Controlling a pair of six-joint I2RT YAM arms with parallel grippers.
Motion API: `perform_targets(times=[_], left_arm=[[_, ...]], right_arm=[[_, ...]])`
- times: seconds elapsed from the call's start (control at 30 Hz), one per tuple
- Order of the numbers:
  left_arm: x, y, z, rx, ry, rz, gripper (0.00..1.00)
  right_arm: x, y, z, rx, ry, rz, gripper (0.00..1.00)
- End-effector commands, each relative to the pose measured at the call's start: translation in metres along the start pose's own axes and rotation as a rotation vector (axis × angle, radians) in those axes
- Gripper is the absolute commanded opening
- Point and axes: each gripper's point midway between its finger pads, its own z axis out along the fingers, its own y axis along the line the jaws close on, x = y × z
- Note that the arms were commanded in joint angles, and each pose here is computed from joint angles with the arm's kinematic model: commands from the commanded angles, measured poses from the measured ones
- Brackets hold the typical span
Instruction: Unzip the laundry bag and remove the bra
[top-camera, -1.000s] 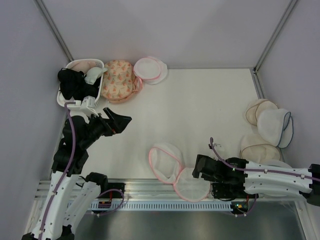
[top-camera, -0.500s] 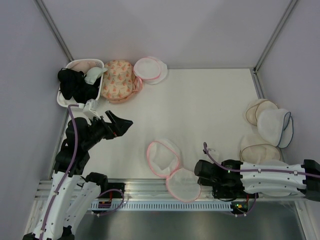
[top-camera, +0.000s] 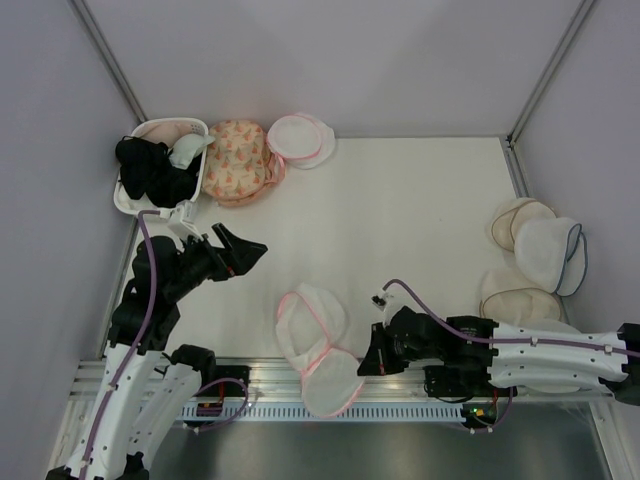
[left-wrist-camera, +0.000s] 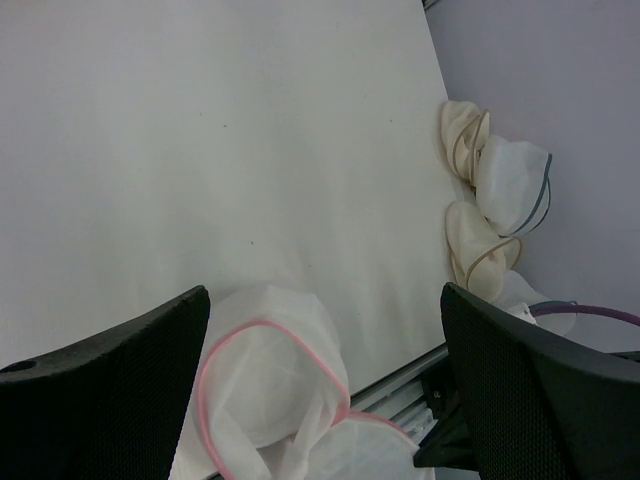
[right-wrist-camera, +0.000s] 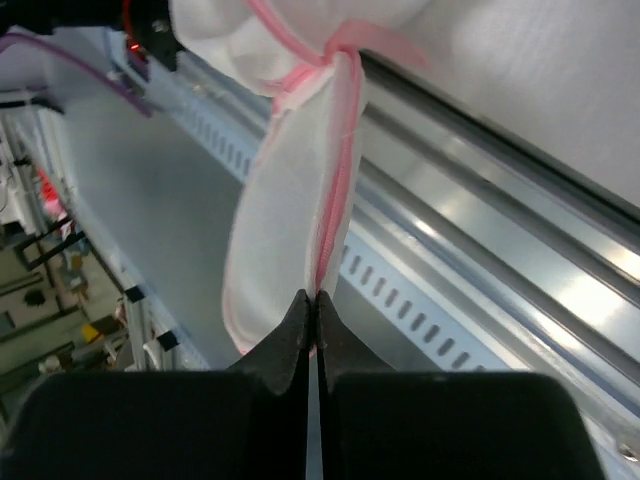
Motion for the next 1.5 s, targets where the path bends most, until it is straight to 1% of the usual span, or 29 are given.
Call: perform_targets(times=[0.0,0.03,0.13,0.23,0.3,0.33,0.37,0.4,0.43,0.47,0.5,0.53,0.57,0.6,0.63,0.7,0.73,0.87,0.9,1.07,1.2,1.23,1.27,1.37,1.4,1.43,1.47], left_arm=[[0.005,-0.006,-0.003,0.034,0.019,-0.007,1.00],[0.004,-0.007,-0.003,0.037,0.017,-0.004,1.00],[0.003,-0.009,-0.005,0.039,0.012,0.001,1.00],[0.002,-0.011,-0.007,0.044,0.005,0.005,1.00],[0.001,-0.011,-0.009,0.042,0.002,0.009,1.00],[0.001,-0.012,-0.010,0.046,0.000,0.011,1.00],[0.001,-0.012,-0.010,0.044,0.002,0.010,1.00],[0.001,-0.012,-0.011,0.044,0.003,0.014,1.00],[0.001,-0.012,-0.011,0.042,0.002,0.014,1.00],[0.001,-0.012,-0.012,0.040,0.002,0.015,1.00],[0.000,-0.012,-0.012,0.041,0.001,0.020,1.00],[-0.001,-0.012,-0.012,0.038,-0.003,0.021,1.00],[0.000,-0.012,-0.012,0.036,0.001,0.022,1.00],[0.000,-0.011,-0.012,0.033,-0.001,0.022,1.00],[0.000,-0.011,-0.012,0.032,-0.002,0.020,1.00],[-0.001,-0.010,-0.011,0.029,-0.001,0.018,1.00],[-0.001,-0.010,-0.011,0.026,0.001,0.015,1.00],[-0.001,-0.010,-0.010,0.024,0.001,0.011,1.00],[-0.002,-0.011,-0.012,0.028,-0.007,0.013,1.00],[-0.003,-0.014,-0.016,0.037,-0.016,0.015,1.00],[-0.001,-0.014,-0.019,0.039,-0.018,0.011,1.00],[0.001,-0.011,-0.018,0.030,-0.014,0.008,1.00],[0.002,-0.011,-0.019,0.031,-0.015,0.007,1.00],[0.004,-0.007,-0.019,0.016,-0.019,-0.006,1.00],[0.004,-0.006,-0.020,0.013,-0.025,-0.009,1.00],[0.005,-0.004,-0.020,0.006,-0.028,-0.013,1.00],[0.005,-0.003,-0.020,0.001,-0.032,-0.020,1.00]], right_arm=[[-0.002,0.084,-0.020,-0.333,0.036,-0.112,0.01],[-0.006,0.107,-0.025,-0.422,0.030,-0.130,0.00],[-0.019,0.148,-0.037,-0.543,-0.008,-0.149,0.01],[-0.044,0.189,-0.053,-0.651,-0.112,-0.123,0.00],[-0.062,0.199,-0.055,-0.647,-0.193,-0.111,0.00],[-0.073,0.208,-0.063,-0.647,-0.238,-0.108,0.00],[-0.081,0.208,-0.063,-0.614,-0.273,-0.116,0.00],[-0.095,0.183,-0.049,-0.452,-0.338,-0.105,0.00],[-0.112,0.186,-0.060,-0.389,-0.402,-0.130,0.01],[-0.121,0.173,-0.059,-0.284,-0.440,-0.140,0.01],[-0.133,0.127,-0.048,-0.025,-0.482,-0.151,0.00],[-0.146,0.129,-0.062,0.037,-0.523,-0.182,0.00],[-0.155,0.115,-0.066,0.140,-0.555,-0.194,0.00],[-0.162,0.080,-0.067,0.336,-0.576,-0.225,0.00],[-0.172,0.077,-0.078,0.396,-0.615,-0.230,0.00],[-0.180,0.053,-0.084,0.544,-0.620,-0.261,0.00],[-0.189,0.047,-0.090,0.592,-0.652,-0.266,0.00],[-0.215,0.015,-0.104,0.788,-0.703,-0.286,0.00],[-0.225,0.009,-0.113,0.833,-0.730,-0.265,0.00],[-0.257,-0.009,-0.147,1.019,-0.833,-0.270,0.00],[-0.277,-0.009,-0.176,1.128,-0.917,-0.261,0.00],[-0.279,-0.008,-0.176,1.142,-0.914,-0.280,0.01],[-0.285,-0.005,-0.171,1.135,-0.920,-0.284,0.01],[-0.287,-0.003,-0.141,1.106,-0.813,-0.368,0.00],[-0.291,0.000,-0.124,1.059,-0.813,-0.376,0.00],[-0.287,0.002,-0.104,1.007,-0.737,-0.428,0.00],[-0.293,0.010,-0.084,0.947,-0.738,-0.441,0.01]])
